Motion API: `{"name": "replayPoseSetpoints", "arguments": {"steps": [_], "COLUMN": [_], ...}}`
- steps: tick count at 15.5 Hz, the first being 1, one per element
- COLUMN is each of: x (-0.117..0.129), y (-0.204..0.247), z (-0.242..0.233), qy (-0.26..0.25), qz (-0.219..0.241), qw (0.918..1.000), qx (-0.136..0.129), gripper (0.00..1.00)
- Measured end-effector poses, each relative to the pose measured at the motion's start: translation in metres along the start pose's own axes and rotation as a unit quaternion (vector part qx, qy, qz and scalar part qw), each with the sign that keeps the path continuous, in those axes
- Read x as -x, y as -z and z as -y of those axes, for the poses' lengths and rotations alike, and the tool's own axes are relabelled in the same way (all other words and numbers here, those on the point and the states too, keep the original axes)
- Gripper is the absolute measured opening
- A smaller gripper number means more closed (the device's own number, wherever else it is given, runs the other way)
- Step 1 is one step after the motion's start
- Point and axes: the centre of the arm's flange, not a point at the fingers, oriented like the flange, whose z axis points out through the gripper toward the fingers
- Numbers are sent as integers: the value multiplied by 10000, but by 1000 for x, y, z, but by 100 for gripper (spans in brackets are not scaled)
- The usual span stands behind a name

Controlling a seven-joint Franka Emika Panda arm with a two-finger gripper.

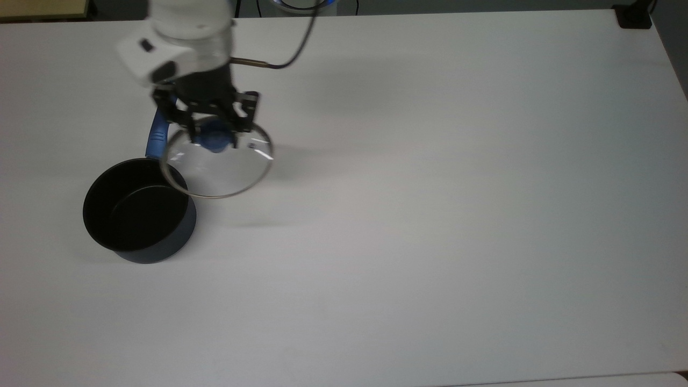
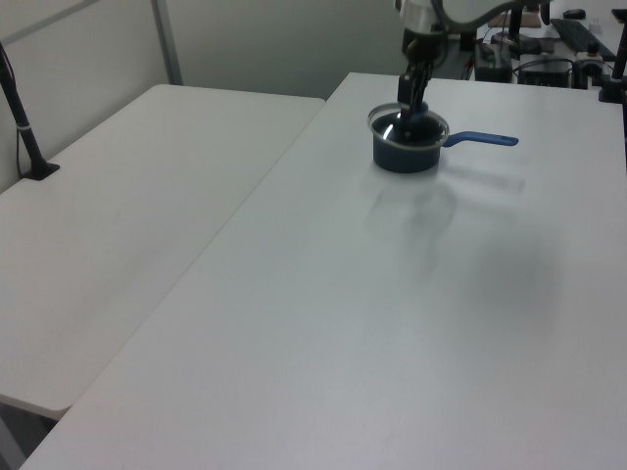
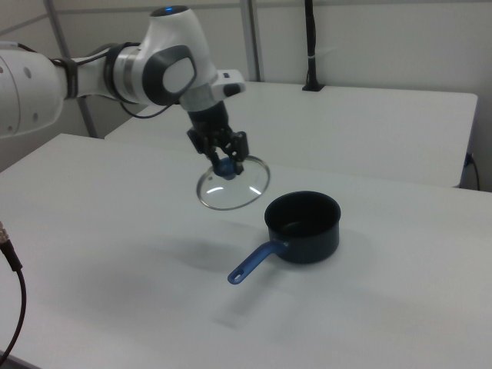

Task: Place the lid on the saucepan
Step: 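Lift the glass lid and carry it over the black saucepan, then lower the lid onto the saucepan rim and open the gripper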

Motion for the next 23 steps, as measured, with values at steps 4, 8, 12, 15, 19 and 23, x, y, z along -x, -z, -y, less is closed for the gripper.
{"name": "replayPoseSetpoints", "arguments": {"steps": [4,8,12,15,19,23], "x": [-5,-24,-40,-39,-39,-40], "y": [-11,-36,-49,-61,-66,-69], "z": [-50,-80,-111,-121,-119,-116], "qy": [-171,-359,-539,-600,-584,-560], "qz": [29,-35,-566,-537,-509,-483], "qw": [9998,9992,9965,9963,9965,9969], "qx": [80,162,289,308,299,284], "gripper": [62,62,62,62,62,62]}}
